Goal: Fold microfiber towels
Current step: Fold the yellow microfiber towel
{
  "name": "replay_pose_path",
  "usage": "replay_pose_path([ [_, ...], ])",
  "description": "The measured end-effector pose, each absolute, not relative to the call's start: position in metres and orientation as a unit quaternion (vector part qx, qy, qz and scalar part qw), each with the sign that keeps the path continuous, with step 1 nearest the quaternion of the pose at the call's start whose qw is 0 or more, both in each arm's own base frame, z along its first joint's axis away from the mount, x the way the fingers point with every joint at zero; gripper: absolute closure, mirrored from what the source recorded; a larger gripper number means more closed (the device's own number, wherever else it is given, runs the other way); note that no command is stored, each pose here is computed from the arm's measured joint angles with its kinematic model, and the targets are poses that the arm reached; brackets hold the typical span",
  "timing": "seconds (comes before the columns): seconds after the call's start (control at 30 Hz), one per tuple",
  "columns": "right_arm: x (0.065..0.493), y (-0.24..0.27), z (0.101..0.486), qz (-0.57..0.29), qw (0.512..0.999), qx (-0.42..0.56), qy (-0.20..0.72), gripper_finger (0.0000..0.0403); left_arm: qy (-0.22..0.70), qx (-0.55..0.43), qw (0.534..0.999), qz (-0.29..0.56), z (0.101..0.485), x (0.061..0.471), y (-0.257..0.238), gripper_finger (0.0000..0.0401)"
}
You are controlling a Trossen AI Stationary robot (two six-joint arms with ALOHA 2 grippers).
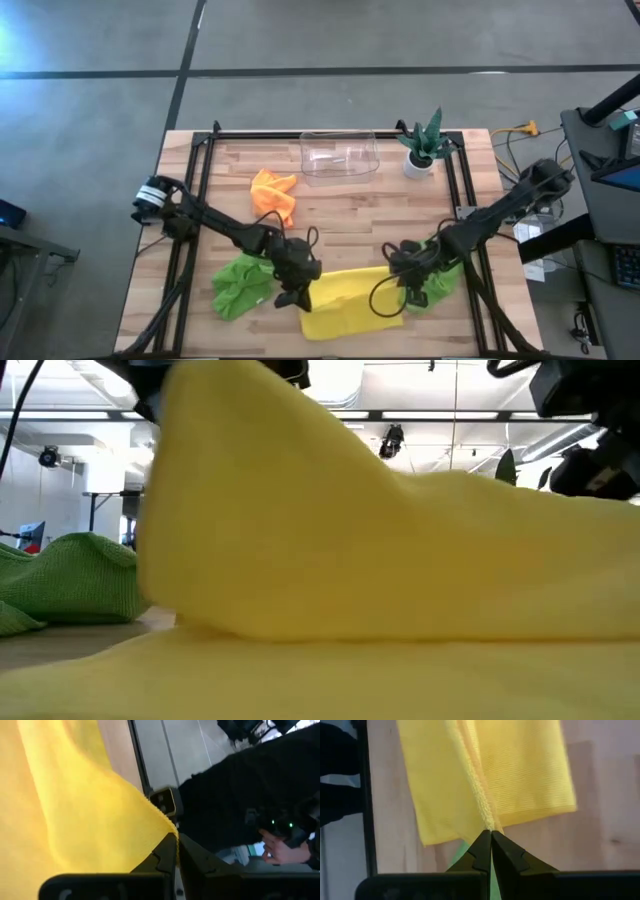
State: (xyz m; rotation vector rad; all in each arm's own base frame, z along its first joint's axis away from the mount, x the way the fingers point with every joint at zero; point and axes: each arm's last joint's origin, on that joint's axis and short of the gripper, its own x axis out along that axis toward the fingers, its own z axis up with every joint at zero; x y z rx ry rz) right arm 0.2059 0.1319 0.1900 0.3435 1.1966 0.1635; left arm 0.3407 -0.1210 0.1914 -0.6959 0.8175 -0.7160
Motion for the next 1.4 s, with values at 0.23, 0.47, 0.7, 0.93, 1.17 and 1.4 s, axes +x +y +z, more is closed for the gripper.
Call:
replay_pose_path([
  [0.23,0.194,0.105,0.211,0.025,0.829,0.143,0.54,0.0395,0.359,-0.318,0.821,-0.311,0.196,0.345,-0.093,0.0401],
  [0.47,0.196,0.075,0.223,-0.009,0.851,0.133,0.507,0.0395,0.372,-0.295,0.84,-0.262,0.21,0.335,-0.051,0.0401],
  [0.7,0.203,0.043,0.225,-0.04,0.858,0.113,0.5,0.0395,0.402,-0.221,0.876,-0.148,0.227,0.305,-0.003,0.0401],
  [0.93,0.208,0.012,0.224,-0.093,0.855,0.126,0.495,0.0395,0.41,-0.166,0.896,-0.04,0.229,0.293,0.04,0.0401],
  [1.17,0.208,-0.013,0.224,-0.143,0.85,0.141,0.487,0.0395,0.404,-0.152,0.902,-0.004,0.226,0.289,0.071,0.0401],
  [1.4,0.207,-0.031,0.224,-0.191,0.846,0.153,0.474,0.0395,0.4,-0.138,0.906,-0.003,0.226,0.281,0.091,0.0401],
])
